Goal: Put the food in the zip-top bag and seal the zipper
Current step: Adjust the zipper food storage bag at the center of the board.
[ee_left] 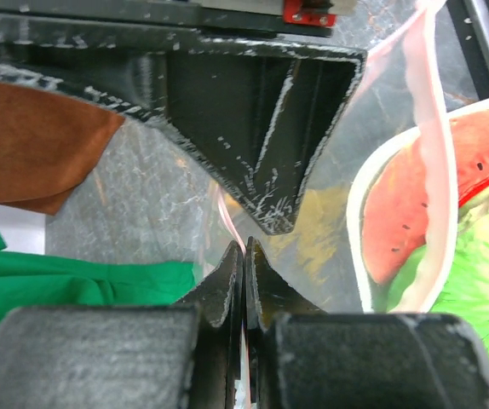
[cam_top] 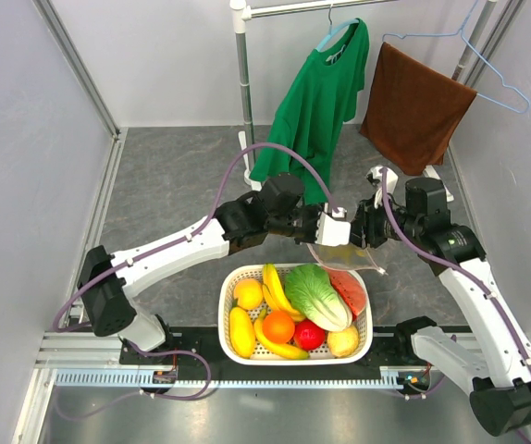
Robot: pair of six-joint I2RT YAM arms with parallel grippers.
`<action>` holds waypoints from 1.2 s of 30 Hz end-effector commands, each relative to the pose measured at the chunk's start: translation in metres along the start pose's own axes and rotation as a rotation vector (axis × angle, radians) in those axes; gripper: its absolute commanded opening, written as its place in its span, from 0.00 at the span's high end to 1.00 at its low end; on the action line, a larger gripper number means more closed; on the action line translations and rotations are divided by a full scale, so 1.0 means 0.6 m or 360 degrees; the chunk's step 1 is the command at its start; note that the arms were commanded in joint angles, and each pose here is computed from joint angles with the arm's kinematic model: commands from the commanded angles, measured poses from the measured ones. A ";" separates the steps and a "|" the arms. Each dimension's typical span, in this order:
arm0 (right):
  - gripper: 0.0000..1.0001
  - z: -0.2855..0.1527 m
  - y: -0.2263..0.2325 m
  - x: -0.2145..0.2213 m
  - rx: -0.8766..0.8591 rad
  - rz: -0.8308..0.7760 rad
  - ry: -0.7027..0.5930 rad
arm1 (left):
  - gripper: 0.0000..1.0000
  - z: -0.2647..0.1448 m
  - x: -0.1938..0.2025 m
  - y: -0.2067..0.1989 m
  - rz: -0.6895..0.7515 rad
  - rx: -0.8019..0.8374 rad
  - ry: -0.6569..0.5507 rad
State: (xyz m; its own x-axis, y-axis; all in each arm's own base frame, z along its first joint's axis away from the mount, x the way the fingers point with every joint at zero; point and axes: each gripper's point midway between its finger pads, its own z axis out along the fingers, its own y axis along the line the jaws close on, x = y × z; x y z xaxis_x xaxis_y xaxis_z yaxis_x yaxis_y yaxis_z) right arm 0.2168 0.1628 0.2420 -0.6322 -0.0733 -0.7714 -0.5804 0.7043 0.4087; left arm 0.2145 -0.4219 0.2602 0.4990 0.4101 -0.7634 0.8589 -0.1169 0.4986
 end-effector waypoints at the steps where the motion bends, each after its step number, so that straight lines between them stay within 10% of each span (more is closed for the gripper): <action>1: 0.58 -0.010 0.006 -0.038 0.0017 -0.0075 -0.0100 | 0.98 0.002 -0.030 0.004 0.0002 0.0036 -0.0084; 13: 0.43 -0.031 -0.003 -0.043 0.0109 -0.0198 -0.0047 | 0.98 0.003 -0.031 -0.002 -0.0008 0.0073 -0.0091; 23: 0.72 -0.032 -0.003 -0.036 0.0083 -0.0302 0.0025 | 0.98 0.005 -0.022 -0.006 0.0009 0.0090 -0.0067; 27: 0.99 -0.034 0.006 -0.046 0.0059 -0.0274 0.0005 | 0.96 0.006 -0.023 -0.006 -0.0005 0.0092 -0.0072; 31: 1.00 -0.032 0.002 -0.046 0.0085 -0.0205 0.0005 | 0.80 -0.018 -0.040 -0.002 -0.0119 0.0082 -0.0135; 36: 0.85 -0.025 0.011 -0.038 0.0016 -0.0190 0.0022 | 0.92 -0.030 -0.042 -0.009 -0.0135 0.0100 -0.0153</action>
State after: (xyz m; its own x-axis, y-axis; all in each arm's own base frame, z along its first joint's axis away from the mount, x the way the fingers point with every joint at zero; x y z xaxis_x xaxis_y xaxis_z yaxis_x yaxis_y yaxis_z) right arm 0.2166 0.1516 0.2548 -0.5962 -0.1879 -0.7805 -0.6227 0.7218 0.3019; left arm 0.2096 -0.4206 0.2579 0.4488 0.3984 -0.7999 0.8916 -0.1393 0.4308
